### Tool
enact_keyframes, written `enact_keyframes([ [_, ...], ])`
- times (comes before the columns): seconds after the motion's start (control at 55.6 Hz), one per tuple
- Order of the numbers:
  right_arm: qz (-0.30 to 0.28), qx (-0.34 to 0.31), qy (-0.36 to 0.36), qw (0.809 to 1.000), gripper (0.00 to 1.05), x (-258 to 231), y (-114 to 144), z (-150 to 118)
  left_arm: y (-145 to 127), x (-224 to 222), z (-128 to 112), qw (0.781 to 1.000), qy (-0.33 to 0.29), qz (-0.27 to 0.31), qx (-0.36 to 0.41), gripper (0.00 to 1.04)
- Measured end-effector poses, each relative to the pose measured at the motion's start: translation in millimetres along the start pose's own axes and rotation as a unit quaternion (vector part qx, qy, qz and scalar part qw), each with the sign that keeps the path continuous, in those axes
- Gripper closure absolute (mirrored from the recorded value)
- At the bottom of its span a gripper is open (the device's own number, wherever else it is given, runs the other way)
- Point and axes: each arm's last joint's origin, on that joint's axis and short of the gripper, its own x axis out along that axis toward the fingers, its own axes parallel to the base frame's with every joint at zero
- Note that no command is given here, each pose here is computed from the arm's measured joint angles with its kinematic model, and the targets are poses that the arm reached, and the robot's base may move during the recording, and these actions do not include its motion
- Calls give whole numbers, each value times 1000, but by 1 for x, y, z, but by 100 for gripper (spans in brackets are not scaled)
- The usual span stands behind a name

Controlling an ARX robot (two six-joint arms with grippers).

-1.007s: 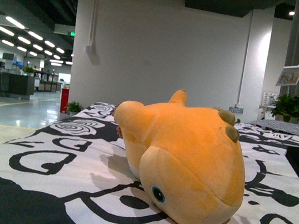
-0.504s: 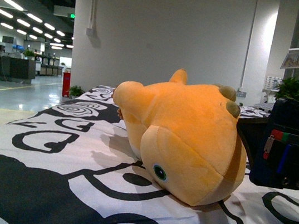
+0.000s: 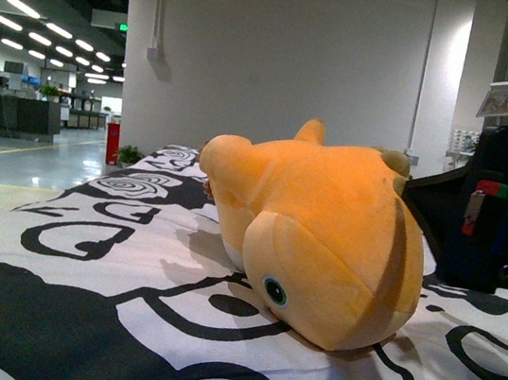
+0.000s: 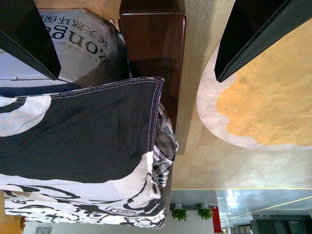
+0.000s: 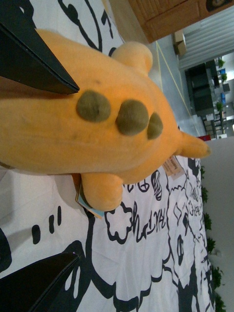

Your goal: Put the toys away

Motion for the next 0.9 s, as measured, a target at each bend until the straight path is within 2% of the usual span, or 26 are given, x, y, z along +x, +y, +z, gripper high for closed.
enact_keyframes([
  [0.18,1,-1,2,1000,6,-5,-1,6,0,0,0,1000,0,0,0,6],
  [0.899,52,-17,12,998,6,3,50,-10,0,0,0,1000,0,0,0,6],
])
